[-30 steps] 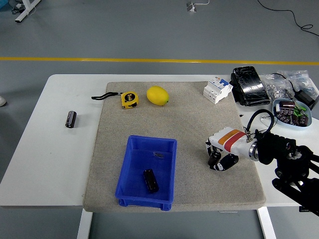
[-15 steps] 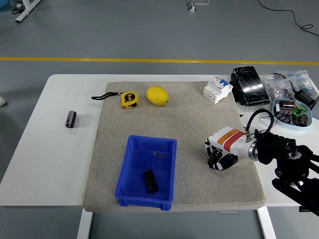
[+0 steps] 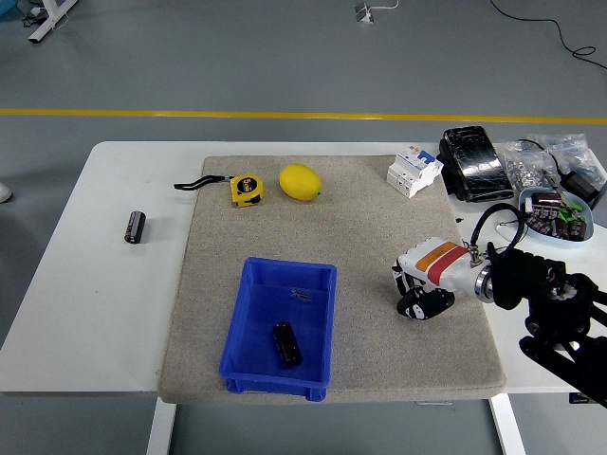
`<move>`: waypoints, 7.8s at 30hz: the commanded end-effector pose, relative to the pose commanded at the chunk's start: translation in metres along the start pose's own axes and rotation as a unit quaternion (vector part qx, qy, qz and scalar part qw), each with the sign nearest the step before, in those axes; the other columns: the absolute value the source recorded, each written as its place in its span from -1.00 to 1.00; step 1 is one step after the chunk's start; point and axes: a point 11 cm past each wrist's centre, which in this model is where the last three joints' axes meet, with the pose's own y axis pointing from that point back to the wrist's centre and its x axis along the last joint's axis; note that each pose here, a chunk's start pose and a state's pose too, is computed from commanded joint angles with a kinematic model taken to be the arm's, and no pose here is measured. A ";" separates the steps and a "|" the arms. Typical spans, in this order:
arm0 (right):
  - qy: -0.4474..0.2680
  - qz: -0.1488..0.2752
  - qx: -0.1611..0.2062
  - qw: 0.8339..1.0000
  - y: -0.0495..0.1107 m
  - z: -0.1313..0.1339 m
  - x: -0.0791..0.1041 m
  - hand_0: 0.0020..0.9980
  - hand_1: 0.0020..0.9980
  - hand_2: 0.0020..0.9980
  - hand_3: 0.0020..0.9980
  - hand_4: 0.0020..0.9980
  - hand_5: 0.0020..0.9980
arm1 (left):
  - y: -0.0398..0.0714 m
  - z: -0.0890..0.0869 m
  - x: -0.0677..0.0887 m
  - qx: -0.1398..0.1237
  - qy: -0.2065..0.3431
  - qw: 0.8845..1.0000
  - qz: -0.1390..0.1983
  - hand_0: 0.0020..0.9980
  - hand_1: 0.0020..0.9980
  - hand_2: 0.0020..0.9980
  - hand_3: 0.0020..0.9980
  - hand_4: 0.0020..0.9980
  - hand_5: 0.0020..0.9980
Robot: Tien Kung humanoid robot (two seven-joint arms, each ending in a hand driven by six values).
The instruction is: Pick up the battery,place it into the box
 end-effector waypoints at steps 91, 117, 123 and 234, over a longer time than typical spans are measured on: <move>0.006 -0.022 0.007 1.000 0.004 -0.017 0.012 -0.07 0.04 0.36 0.34 0.95 -0.31 | 0.000 0.002 0.002 -0.003 0.000 1.000 -0.002 0.34 0.28 0.32 0.27 0.31 0.36; 0.049 -0.020 0.015 0.998 0.008 -0.013 0.007 -0.02 -0.07 0.09 0.09 0.26 -1.00 | 0.000 0.002 0.002 -0.003 -0.001 1.000 -0.003 0.34 0.27 0.32 0.27 0.31 0.36; 0.046 -0.017 0.016 0.999 0.008 -0.014 0.007 -0.03 -0.08 0.08 0.08 0.32 -1.00 | 0.000 0.003 0.002 -0.004 -0.002 1.000 -0.003 0.34 0.27 0.31 0.27 0.31 0.36; -0.042 0.116 0.051 0.991 0.006 -0.055 0.115 -0.17 -0.08 0.45 0.77 0.75 -0.76 | -0.001 -0.004 0.007 0.003 -0.003 1.000 -0.005 0.34 0.26 0.31 0.27 0.30 0.36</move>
